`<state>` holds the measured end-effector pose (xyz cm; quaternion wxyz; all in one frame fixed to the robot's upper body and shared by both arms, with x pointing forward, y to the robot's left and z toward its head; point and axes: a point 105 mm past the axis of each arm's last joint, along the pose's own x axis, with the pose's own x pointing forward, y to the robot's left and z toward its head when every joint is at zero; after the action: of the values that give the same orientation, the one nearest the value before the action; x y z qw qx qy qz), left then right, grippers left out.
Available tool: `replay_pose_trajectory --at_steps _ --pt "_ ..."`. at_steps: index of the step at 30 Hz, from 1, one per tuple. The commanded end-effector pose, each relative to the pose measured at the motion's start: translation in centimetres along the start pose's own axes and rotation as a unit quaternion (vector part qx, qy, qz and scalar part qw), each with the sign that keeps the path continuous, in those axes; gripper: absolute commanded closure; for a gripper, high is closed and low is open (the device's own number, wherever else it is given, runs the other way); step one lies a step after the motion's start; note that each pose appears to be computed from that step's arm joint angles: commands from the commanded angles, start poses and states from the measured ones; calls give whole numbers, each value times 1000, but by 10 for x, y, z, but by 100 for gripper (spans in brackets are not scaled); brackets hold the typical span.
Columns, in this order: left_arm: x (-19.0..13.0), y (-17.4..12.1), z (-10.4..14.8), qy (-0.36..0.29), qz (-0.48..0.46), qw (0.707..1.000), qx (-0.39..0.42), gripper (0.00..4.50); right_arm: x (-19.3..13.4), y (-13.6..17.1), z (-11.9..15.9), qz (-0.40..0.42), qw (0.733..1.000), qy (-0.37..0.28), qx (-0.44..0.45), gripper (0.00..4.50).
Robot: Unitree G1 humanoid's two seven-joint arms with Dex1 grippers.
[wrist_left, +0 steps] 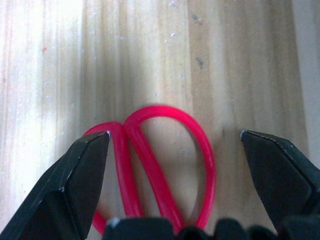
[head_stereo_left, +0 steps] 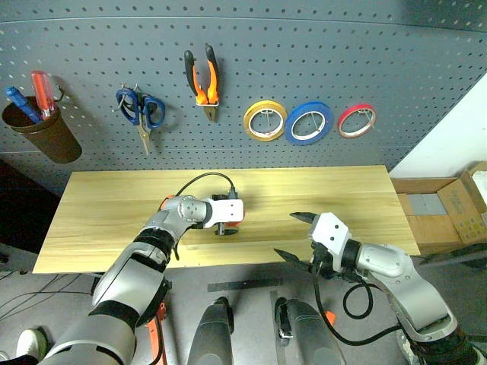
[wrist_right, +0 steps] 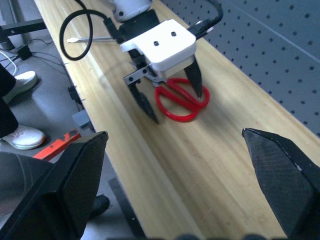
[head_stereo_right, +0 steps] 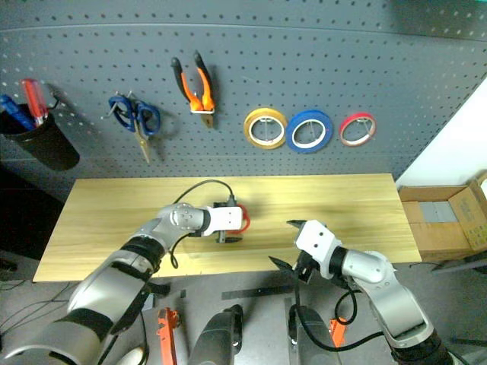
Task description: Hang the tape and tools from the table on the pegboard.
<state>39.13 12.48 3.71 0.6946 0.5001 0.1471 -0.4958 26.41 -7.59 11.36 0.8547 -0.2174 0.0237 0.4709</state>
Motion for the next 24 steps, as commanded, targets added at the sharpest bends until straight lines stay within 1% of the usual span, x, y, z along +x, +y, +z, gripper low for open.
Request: replay_pose_trajectory --at_steps 1,12,17,19,24 --pt "-5 8 7 -9 6 1000 4 2 -6 -3 11 -7 1000 -18 -10 0" --pt "-16 29 16 -3 37 999 16 2 -11 -3 9 2 1000 -13 -12 0" --pt "-19 32 23 -8 44 999 16 2 -12 -4 9 7 1000 -12 -13 0" --pt "-19 33 23 -7 45 999 14 2 -12 -5 9 7 1000 -12 -14 0" --pt "-18 34 13 14 56 998 17 2 -14 -6 9 9 1000 -10 -14 0"
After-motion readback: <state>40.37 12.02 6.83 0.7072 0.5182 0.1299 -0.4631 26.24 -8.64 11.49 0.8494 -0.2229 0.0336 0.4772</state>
